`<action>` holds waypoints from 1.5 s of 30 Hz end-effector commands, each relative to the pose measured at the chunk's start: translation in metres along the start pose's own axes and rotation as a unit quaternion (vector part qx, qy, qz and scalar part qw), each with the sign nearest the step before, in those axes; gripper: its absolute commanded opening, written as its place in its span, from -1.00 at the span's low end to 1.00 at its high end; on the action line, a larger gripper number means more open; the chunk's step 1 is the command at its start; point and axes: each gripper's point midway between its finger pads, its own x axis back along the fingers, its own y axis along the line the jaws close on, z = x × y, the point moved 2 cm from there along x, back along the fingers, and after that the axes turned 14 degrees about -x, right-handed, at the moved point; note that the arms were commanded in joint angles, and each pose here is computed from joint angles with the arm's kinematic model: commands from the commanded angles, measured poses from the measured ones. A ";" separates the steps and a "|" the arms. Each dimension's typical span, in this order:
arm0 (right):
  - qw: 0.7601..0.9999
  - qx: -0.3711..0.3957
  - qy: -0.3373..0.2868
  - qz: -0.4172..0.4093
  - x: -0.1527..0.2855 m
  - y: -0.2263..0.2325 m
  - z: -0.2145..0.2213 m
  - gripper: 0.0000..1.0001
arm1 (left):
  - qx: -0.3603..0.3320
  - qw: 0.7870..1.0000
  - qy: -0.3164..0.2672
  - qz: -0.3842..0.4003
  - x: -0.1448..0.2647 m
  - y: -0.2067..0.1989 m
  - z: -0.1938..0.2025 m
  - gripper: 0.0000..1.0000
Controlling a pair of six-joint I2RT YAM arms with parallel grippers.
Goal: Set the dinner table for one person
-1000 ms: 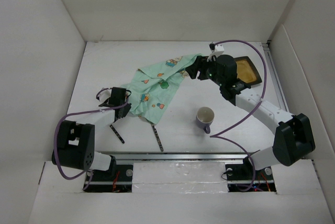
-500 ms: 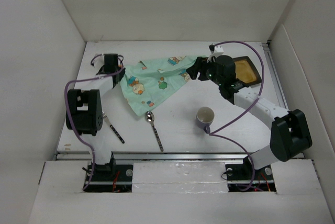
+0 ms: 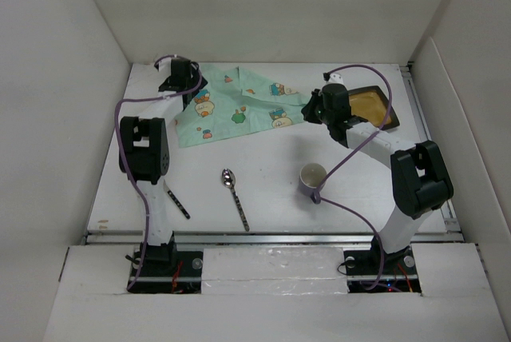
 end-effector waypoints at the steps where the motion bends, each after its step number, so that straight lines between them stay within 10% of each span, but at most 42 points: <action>1: 0.997 -0.038 -0.056 0.020 -0.009 -0.004 -0.036 -1.00 | 0.038 0.997 -0.061 -0.022 0.058 0.025 -0.029 0.52; 7: 0.995 -0.059 -0.081 0.000 -0.002 -0.001 -0.045 -0.82 | 0.161 0.986 -0.012 -0.044 0.118 0.082 0.089 -0.46; 14: 0.994 -0.061 -0.085 -0.006 0.013 -0.003 -0.041 -0.31 | 0.164 0.977 0.036 -0.130 0.135 0.132 0.127 -0.36; 23: 0.994 -0.071 -0.086 0.003 0.019 -0.022 -0.047 -0.23 | 0.142 0.972 0.067 -0.178 0.115 0.141 0.141 -0.27; 30: 0.992 -0.087 -0.088 0.011 0.017 -0.043 -0.055 -0.22 | 0.121 0.976 0.057 -0.173 0.107 0.135 0.134 -0.99; 45: 0.989 -0.118 -0.033 0.083 -0.025 -0.086 -0.048 0.03 | 0.141 0.983 -0.063 -0.103 0.162 0.119 0.054 -1.00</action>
